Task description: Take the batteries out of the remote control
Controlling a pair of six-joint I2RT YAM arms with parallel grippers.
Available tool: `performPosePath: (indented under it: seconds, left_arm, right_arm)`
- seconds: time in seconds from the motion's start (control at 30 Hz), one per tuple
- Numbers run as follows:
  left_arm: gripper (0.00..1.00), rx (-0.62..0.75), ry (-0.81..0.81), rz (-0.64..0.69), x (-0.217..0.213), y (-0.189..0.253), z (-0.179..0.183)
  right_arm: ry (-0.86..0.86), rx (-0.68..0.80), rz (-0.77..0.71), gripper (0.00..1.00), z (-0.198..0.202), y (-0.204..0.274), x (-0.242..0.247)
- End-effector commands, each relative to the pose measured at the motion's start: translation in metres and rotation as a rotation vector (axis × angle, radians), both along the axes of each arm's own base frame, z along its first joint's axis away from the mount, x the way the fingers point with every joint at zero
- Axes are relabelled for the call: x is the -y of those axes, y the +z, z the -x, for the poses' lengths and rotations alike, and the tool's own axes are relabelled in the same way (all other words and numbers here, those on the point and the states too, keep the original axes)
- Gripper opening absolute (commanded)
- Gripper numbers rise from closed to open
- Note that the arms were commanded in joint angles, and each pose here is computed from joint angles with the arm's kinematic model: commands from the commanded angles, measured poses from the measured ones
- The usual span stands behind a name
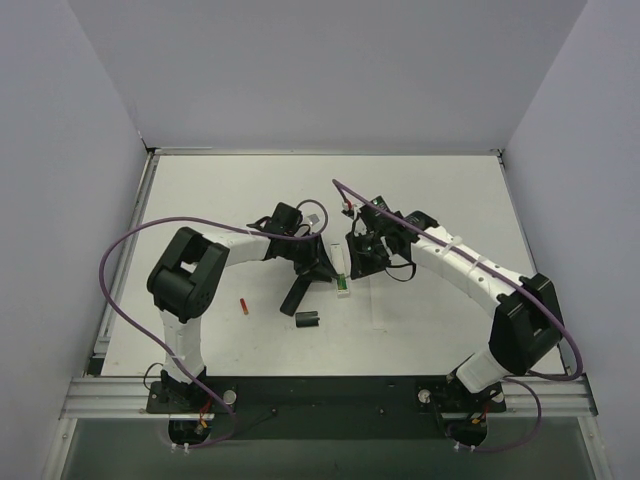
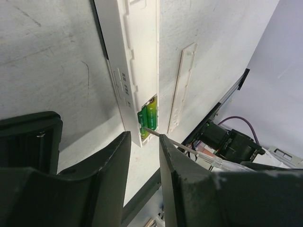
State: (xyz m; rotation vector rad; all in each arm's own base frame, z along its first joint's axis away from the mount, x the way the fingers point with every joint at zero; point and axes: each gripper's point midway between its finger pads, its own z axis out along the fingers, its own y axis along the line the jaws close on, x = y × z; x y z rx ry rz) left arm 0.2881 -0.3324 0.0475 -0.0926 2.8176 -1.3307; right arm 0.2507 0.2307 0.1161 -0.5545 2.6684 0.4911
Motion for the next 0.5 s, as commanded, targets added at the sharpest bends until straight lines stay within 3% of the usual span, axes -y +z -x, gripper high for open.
performPosePath:
  seconds: [0.0, 0.23, 0.47]
  left_arm:
    - [0.4, 0.092, 0.024, 0.037, 0.008, 0.024, -0.023]
    - [0.4, 0.086, 0.045, 0.013, 0.005, 0.018, -0.033]
    - [0.4, 0.085, 0.044, 0.011, 0.009, 0.015, -0.04]
  right_arm:
    - [-0.002, 0.013, 0.061, 0.0, -0.003, 0.002, 0.003]
    - [0.01, 0.023, 0.117, 0.0, 0.001, -0.003, 0.006]
    - [0.019, 0.036, 0.08, 0.0, 0.0, 0.01, 0.0]
